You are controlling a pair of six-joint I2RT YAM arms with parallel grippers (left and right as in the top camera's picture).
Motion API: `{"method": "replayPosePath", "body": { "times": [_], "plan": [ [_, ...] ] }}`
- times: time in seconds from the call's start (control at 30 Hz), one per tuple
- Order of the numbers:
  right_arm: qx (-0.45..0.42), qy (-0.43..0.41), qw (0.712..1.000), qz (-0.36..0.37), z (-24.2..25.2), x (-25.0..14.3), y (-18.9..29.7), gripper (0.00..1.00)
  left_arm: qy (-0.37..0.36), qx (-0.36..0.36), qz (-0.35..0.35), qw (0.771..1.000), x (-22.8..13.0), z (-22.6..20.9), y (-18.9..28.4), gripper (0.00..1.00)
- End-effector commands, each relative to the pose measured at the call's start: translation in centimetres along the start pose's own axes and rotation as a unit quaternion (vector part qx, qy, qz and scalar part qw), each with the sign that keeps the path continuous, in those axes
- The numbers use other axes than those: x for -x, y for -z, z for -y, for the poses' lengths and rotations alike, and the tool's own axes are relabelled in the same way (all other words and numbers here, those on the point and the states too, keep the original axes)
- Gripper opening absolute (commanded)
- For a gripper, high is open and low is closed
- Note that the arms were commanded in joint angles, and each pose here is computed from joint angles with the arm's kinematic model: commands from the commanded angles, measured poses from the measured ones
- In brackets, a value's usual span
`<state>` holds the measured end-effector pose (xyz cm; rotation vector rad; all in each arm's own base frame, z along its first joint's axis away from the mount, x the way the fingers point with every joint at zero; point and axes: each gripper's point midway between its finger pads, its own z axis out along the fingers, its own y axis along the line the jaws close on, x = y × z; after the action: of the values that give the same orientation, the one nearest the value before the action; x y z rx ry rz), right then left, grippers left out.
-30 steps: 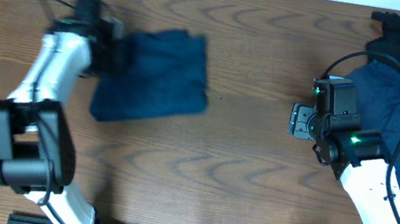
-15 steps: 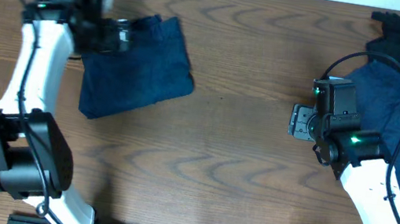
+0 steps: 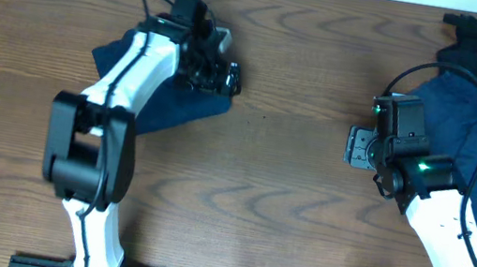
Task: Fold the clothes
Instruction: 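Carry the folded shorts with the left gripper to the upper-left table corner, then lower the shorts at the upper-left corner and open the left gripper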
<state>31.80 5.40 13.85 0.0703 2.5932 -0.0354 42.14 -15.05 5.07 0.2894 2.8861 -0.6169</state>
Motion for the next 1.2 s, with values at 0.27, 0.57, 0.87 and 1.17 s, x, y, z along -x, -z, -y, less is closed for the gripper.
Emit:
{"method": "replayPosePath", "body": {
  "times": [0.27, 0.57, 0.87, 1.17],
  "plan": [
    [-0.001, -0.005, 1.000, -0.008, 0.2, -0.3, 0.0, 0.70, 0.107, 0.183, -0.040, 0.976, -3.2, -14.0, 3.6, 0.98],
    [0.007, -0.004, 1.000, -0.020, -0.1, -0.9, 0.0, 0.70, 0.175, 0.187, 0.029, 0.966, -2.7, -21.4, 7.0, 0.98],
    [0.006, -0.003, 1.000, -0.023, 0.0, -1.0, 0.0, 0.72, 0.190, 0.192, 0.041, 0.962, -3.1, -22.9, 8.7, 0.98],
    [0.029, -0.038, 0.999, -0.001, 0.8, 0.6, -0.2, 0.81, 0.091, 0.203, 0.127, 0.967, 1.1, -14.8, 14.8, 0.98]
  ]
}}
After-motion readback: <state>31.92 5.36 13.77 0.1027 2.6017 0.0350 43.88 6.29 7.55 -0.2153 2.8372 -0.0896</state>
